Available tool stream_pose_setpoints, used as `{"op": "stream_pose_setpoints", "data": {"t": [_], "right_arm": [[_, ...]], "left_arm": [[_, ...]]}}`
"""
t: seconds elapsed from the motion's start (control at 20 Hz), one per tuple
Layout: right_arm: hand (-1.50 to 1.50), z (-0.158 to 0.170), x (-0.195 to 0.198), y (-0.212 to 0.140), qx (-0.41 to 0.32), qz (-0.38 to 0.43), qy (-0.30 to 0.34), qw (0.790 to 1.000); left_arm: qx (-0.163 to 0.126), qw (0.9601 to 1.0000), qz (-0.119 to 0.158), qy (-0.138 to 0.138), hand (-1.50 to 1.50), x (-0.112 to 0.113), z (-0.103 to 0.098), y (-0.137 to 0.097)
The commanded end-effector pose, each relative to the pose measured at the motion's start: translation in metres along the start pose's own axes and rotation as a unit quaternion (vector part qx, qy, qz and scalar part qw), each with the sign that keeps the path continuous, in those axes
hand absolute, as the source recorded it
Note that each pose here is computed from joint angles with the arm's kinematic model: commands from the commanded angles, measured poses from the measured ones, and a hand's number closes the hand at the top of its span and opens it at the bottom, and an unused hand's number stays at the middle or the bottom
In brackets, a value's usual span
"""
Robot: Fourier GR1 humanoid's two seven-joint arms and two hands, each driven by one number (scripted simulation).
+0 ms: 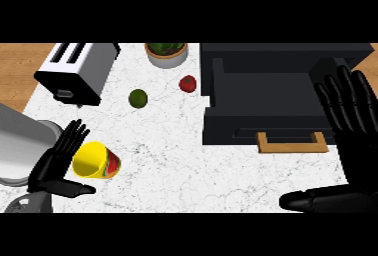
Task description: Pick up the cup, place it into the drawer and close the drawer
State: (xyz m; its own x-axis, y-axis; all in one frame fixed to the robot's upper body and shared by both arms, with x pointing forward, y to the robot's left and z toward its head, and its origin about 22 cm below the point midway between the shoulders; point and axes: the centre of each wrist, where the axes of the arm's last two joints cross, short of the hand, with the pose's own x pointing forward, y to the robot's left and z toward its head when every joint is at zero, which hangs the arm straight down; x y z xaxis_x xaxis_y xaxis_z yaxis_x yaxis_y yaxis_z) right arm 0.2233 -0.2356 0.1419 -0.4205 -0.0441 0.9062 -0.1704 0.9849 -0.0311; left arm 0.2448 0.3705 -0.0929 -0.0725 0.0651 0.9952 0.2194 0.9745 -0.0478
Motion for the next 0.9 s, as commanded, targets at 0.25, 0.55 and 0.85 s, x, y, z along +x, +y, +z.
{"op": "stream_pose_setpoints", "data": {"t": [0.25, 0.55, 0.85], "right_arm": [[-1.5, -0.009, 0.002, 0.015, 0.002, -0.007, 0.0, 1.0], [-1.5, 0.013, 0.01, 0.0, 0.011, -0.005, 0.007, 1.0], [-1.5, 0.012, 0.002, 0.004, 0.0, -0.004, -0.004, 1.0]], "left_arm": [[-0.03, 0.9992, 0.016, -0.02, -1.5, -0.021, -0.004, -0.006], [-0.045, 0.9983, 0.023, -0.03, -1.5, -0.026, 0.002, -0.015], [-0.026, 0.9977, 0.057, -0.027, -1.5, -0.04, -0.005, -0.022]]}}
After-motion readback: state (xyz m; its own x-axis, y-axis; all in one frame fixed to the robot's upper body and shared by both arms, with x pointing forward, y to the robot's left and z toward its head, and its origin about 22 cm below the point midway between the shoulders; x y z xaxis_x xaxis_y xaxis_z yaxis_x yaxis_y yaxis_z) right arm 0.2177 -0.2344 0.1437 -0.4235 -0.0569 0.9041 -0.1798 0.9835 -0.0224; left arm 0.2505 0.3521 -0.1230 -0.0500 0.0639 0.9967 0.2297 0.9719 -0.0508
